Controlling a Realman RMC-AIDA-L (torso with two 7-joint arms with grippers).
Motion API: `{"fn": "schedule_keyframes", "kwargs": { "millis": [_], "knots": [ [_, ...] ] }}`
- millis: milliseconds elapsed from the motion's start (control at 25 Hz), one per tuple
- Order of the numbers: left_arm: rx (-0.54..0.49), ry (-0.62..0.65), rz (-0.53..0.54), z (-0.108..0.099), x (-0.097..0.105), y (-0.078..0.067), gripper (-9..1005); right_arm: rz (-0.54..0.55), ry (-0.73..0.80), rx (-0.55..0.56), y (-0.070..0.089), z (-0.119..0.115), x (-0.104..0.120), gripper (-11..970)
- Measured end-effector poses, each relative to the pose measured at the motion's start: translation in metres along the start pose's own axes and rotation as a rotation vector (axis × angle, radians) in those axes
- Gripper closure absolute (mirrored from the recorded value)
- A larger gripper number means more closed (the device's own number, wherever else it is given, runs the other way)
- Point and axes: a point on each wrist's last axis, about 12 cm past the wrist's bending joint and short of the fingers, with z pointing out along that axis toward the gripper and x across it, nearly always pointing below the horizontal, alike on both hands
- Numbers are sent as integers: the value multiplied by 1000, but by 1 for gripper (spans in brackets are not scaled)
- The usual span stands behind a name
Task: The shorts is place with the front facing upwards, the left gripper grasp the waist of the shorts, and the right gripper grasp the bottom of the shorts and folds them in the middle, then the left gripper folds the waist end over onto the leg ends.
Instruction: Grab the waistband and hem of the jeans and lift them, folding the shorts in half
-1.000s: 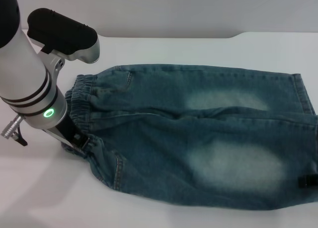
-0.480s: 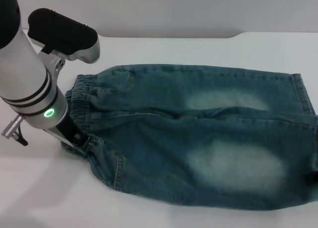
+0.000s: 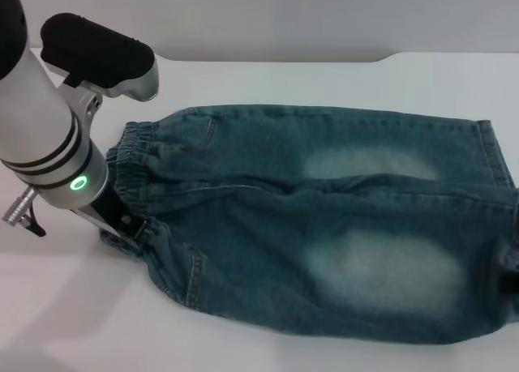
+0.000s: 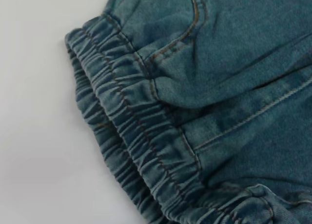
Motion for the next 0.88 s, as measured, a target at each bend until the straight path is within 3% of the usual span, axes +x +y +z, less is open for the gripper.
{"fn": "schedule_keyframes", "kwargs": {
  "millis": [280,560,880],
  "knots": [
    [0,-24,-13,2,1,3,954,8,-39,-76,4,-4,-3,944],
    [4,-69,-46,0,5,9,954,25,-120,-121,0,-19,-11,944],
    [4,-140,-86,-6,7,17,954,3,-228,-96,-8,-38,-21,944]
  ]
}}
